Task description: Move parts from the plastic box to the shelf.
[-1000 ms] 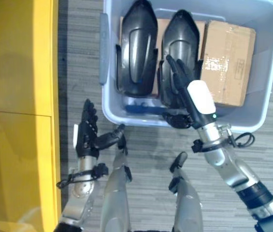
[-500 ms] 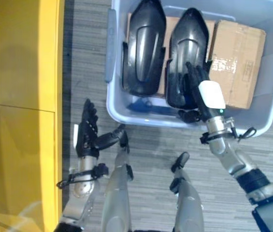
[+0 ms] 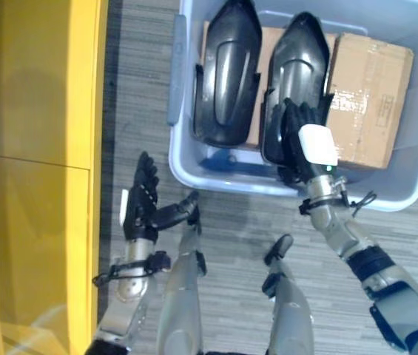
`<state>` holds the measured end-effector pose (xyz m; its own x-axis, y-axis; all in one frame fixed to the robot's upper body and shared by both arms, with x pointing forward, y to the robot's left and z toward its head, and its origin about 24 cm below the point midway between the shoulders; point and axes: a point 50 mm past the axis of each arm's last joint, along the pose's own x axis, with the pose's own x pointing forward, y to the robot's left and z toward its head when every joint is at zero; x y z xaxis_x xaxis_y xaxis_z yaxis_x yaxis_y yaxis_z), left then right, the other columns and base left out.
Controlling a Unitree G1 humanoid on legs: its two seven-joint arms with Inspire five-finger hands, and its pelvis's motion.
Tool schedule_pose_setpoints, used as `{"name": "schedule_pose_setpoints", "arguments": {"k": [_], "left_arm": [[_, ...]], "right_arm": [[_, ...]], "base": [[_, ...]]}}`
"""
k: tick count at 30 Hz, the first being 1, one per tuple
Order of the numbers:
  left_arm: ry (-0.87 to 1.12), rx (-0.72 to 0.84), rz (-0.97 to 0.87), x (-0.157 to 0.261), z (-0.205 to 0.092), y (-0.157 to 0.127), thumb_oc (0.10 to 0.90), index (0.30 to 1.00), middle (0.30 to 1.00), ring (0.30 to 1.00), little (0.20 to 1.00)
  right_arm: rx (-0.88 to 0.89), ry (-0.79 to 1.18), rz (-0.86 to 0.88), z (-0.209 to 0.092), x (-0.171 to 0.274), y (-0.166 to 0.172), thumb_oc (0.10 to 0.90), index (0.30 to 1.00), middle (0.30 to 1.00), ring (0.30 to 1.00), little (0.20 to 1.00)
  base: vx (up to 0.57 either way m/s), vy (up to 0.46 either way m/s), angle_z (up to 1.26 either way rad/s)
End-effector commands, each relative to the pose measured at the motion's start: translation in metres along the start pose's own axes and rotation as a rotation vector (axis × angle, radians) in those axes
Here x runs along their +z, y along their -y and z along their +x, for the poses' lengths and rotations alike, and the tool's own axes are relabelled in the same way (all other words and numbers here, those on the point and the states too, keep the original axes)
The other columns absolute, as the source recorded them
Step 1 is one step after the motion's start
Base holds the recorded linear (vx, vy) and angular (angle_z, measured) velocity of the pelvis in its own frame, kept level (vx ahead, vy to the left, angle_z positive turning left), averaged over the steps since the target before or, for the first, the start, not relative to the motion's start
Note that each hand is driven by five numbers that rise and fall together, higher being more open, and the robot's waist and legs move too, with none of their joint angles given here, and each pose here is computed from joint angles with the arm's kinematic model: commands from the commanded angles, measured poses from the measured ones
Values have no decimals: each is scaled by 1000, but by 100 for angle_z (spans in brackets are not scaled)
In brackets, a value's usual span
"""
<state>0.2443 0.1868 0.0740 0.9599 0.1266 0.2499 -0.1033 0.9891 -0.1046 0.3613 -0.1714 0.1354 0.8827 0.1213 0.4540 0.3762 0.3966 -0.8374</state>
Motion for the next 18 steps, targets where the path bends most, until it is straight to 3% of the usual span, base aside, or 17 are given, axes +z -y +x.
{"name": "schedule_pose_setpoints", "arguments": {"k": [1,6,7,8,18], "left_arm": [[196,-67,-89,33,7,15,900,1000,1000,1000,1000],[191,-78,-106,32,7,19,900,1000,1000,1000,1000],[189,-80,-108,32,7,19,900,1000,1000,1000,1000],[187,-79,-109,31,7,19,900,1000,1000,1000,1000],[178,-80,-107,30,7,20,900,1000,1000,1000,1000]], "right_arm": [[-44,-7,20,18,3,8,900,1000,1000,1000,1000],[-29,-59,0,19,-5,1,900,1000,1000,1000,1000],[-24,-62,-4,19,-5,0,620,607,607,607,607],[-21,-66,-9,18,-6,0,400,300,300,300,300],[-14,-93,-28,10,-15,-5,400,300,300,300,300]], "base": [[0,0,0],[0,0,0],[0,0,0],[0,0,0],[0,0,0]]}}
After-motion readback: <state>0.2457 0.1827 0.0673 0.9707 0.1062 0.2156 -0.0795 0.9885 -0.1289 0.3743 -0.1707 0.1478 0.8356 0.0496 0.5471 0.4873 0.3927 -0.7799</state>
